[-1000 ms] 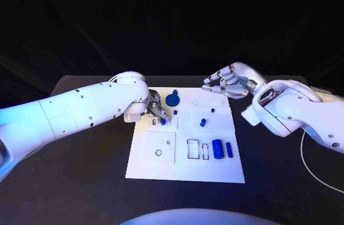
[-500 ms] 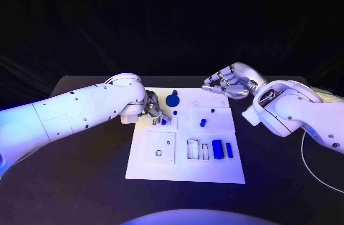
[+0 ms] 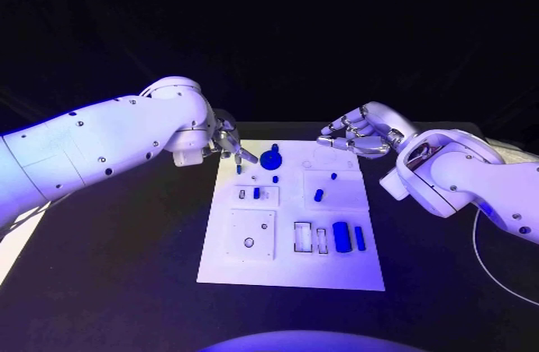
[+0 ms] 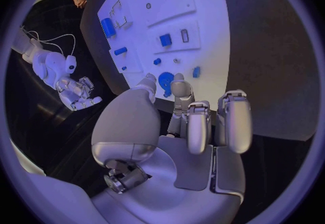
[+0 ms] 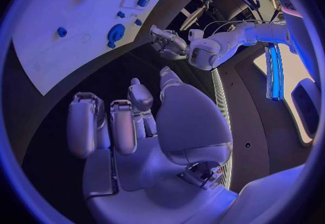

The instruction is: Assemble the parts on the task board

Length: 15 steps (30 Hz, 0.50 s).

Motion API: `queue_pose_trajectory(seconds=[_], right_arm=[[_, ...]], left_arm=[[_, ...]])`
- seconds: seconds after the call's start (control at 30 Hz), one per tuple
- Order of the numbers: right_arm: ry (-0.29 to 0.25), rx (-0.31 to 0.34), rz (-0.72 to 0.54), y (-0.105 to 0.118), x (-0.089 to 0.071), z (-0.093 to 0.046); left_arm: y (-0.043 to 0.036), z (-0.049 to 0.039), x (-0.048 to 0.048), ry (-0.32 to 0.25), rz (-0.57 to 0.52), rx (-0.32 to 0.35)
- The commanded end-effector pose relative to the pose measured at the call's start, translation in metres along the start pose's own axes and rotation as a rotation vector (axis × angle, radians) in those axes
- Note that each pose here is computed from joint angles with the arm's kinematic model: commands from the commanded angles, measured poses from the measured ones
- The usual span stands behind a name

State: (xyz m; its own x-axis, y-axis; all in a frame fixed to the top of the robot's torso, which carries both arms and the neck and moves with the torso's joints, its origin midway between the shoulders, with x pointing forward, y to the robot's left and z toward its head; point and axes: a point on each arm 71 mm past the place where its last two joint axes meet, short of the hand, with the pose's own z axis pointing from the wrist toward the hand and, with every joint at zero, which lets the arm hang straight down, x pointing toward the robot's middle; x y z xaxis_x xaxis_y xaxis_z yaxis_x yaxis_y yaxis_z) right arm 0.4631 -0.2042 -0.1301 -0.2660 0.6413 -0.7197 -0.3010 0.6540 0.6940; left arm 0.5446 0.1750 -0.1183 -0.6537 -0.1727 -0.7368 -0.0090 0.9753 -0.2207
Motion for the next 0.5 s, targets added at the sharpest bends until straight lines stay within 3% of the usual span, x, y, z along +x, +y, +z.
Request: queue_pose_trajectory(seconds=[0.03,0.27,0.5], right_arm=[[0.014,-0.010,-0.012,0.001,0.002,0.001],[0.014,-0.013,-0.012,0.001,0.003,0.002],[0.017,-0.016,-0.011,0.002,0.004,0.002]], left_arm=[[0.0105,0.0039,-0.0071,0.061,0.025,-0.094],[0.0190,0.0190,-0.0197,0.047,0.000,-0.147],[0.0228,0.0364,-0.0189,0.037,-0.007,-0.167]])
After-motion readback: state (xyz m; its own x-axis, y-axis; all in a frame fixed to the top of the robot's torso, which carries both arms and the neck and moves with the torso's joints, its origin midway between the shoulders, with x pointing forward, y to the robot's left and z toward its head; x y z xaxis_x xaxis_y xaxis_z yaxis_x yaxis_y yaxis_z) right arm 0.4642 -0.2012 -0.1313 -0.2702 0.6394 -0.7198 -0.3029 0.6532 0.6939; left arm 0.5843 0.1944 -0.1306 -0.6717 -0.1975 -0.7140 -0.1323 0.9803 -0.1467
